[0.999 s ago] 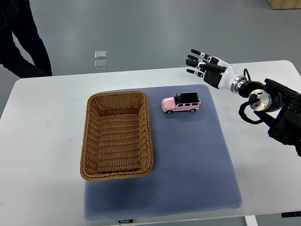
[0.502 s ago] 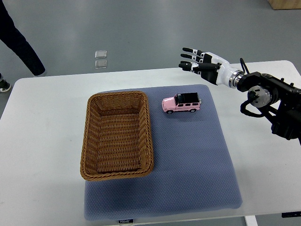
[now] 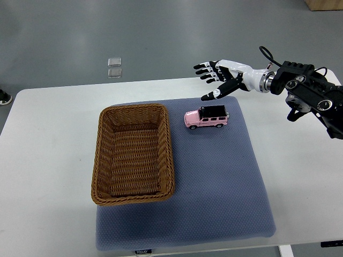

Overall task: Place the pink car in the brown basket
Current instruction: 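Lower the right hand over the pink car and close fingers around it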

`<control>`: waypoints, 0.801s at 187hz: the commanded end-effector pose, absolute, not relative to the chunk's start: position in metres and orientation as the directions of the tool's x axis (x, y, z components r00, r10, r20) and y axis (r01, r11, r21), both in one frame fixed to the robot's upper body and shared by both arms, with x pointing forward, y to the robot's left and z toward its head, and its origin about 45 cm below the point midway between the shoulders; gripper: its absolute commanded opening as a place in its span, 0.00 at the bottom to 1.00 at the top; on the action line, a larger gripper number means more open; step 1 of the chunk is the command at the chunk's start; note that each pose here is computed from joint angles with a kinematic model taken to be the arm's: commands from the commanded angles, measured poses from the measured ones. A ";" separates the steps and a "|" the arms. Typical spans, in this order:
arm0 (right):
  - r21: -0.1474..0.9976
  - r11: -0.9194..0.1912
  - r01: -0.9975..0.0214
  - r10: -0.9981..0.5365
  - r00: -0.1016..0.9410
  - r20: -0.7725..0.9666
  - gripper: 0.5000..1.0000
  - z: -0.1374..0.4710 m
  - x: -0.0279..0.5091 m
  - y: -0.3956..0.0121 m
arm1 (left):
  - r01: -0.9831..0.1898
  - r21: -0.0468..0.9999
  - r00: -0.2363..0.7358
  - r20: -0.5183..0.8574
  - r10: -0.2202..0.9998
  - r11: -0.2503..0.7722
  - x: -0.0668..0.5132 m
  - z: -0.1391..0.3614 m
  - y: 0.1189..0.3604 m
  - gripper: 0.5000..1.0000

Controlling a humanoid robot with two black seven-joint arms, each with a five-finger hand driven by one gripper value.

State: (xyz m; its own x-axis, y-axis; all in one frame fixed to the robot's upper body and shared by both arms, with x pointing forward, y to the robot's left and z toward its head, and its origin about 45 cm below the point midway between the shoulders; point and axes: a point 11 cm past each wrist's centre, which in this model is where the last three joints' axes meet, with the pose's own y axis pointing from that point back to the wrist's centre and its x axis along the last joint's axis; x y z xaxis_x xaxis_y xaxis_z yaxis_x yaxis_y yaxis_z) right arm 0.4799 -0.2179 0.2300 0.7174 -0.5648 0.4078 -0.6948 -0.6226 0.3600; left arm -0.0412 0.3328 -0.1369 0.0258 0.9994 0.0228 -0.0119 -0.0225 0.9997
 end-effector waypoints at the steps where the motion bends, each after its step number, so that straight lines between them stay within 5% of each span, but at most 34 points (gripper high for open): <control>1: 0.425 -0.623 -0.656 -0.439 0.743 0.505 0.83 0.228 0.478 -0.215 | -0.012 1.000 0.025 0.023 0.999 -0.022 -0.041 -0.137 0.333 1.00; 50: 0.529 -0.593 -0.607 -0.239 0.760 0.604 0.83 0.224 0.477 -0.209 | -0.012 1.000 0.025 0.023 0.999 -0.022 -0.041 -0.137 0.333 1.00; 150: 0.565 -0.501 -0.656 -0.195 0.721 0.665 0.83 0.197 0.482 -0.205 | -0.012 1.000 0.025 0.023 0.999 -0.022 -0.041 -0.137 0.333 1.00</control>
